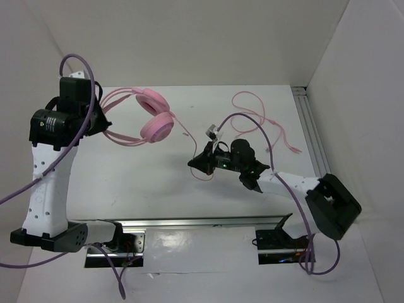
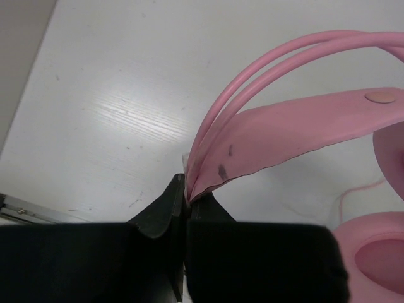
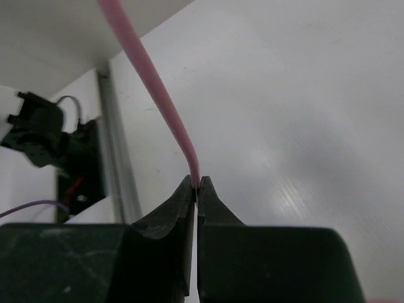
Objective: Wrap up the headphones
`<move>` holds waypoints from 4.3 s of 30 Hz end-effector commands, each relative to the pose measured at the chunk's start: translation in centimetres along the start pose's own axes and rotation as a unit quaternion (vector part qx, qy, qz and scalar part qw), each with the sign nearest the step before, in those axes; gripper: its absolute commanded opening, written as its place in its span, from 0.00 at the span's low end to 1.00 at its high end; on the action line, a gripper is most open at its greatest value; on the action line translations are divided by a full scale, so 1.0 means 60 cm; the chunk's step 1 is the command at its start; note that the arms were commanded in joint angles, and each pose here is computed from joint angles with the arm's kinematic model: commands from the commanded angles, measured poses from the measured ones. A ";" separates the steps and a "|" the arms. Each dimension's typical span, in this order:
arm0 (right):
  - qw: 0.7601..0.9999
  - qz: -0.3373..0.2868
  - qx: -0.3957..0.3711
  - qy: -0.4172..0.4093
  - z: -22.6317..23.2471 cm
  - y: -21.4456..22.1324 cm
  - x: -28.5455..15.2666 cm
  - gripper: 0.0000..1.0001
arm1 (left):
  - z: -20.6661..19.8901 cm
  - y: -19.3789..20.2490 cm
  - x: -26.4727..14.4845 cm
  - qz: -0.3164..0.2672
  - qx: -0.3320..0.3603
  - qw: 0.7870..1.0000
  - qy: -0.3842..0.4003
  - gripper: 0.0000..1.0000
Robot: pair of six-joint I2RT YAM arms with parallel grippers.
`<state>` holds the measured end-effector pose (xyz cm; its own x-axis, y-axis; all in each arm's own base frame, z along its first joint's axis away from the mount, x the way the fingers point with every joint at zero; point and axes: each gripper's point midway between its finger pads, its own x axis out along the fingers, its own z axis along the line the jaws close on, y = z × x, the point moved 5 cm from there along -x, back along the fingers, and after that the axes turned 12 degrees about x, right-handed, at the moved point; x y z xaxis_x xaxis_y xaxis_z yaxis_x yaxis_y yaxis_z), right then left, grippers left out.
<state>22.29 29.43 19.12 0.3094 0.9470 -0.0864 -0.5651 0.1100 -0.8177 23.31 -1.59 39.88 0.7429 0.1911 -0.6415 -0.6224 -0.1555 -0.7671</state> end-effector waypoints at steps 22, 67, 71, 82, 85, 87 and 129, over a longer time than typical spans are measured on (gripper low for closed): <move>0.768 -0.073 -0.308 0.556 0.134 -0.074 -0.156 0.00 | -0.209 0.171 0.112 0.008 0.358 0.931 -0.074 0.00; 0.978 -0.046 -0.169 0.111 0.117 -0.044 -0.075 0.51 | -0.273 0.145 -0.088 -0.084 0.363 0.888 0.270 0.00; 0.986 -0.054 -0.141 0.076 0.104 -0.026 -0.054 0.57 | -0.262 0.115 -0.110 -0.083 0.320 0.911 0.247 0.00; 0.988 -0.075 -0.128 0.047 0.014 -0.100 -0.023 0.59 | -0.234 0.059 -0.189 -0.110 0.243 0.915 0.302 0.00; 0.988 -0.068 -0.131 0.042 0.006 -0.117 -0.017 0.59 | -0.221 0.040 -0.194 -0.117 0.218 0.925 0.289 0.00; 0.989 -0.058 -0.133 0.036 0.008 -0.114 -0.016 0.59 | -0.217 0.035 -0.188 -0.115 0.205 0.931 0.280 0.00; 0.966 -0.138 -0.165 0.141 -0.150 -0.211 0.041 0.73 | -0.176 -0.006 -0.192 -0.099 0.100 0.938 0.318 0.00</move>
<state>35.45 27.42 21.69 0.6798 0.7297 -0.0734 -0.2241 0.1115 -0.9682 18.44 -13.80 43.21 0.7513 -0.3237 -0.5751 -0.5477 0.1802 -0.8170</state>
